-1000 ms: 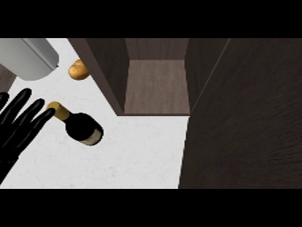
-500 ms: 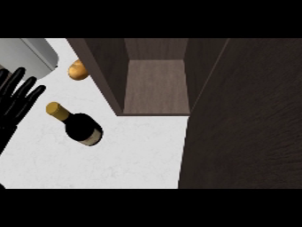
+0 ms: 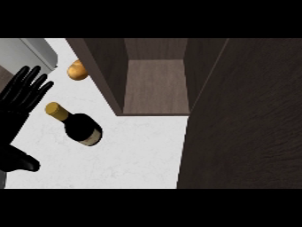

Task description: Pick up the wine, place it into the cabinet and close the cabinet

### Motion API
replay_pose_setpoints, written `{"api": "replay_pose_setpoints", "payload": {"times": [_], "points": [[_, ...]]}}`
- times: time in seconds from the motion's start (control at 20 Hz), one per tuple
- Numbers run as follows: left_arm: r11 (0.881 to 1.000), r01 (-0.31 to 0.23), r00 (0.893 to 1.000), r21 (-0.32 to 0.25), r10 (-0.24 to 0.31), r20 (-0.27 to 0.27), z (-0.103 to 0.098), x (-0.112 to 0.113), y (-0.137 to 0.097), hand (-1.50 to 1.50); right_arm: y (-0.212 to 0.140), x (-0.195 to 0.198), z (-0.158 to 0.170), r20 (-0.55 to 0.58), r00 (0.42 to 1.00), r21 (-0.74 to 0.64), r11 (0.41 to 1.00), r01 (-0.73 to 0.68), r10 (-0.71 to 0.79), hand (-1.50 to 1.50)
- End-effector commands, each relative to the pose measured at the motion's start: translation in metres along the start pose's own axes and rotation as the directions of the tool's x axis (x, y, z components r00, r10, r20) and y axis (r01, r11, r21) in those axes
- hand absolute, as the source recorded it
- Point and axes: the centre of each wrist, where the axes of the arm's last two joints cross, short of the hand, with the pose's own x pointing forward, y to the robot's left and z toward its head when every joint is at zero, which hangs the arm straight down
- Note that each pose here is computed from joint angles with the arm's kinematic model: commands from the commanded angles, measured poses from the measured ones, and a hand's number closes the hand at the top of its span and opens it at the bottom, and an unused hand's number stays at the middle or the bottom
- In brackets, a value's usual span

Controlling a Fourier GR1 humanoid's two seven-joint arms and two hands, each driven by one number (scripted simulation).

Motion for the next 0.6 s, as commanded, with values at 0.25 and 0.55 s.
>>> {"api": "replay_pose_setpoints", "payload": {"times": [0.25,0.55], "points": [[1.000,-0.003,0.997,-0.003,0.003,-0.081,-0.002,-0.055,0.036,-1.50,0.014,0.011,0.019,0.013,0.999,0.037,0.999,0.038,-0.039,-1.50],[1.000,0.002,0.990,0.007,-0.001,-0.141,-0.006,-0.092,0.045,-1.50,-0.006,0.021,0.022,0.023,0.999,0.037,0.999,0.022,-0.023,-1.50]]}}
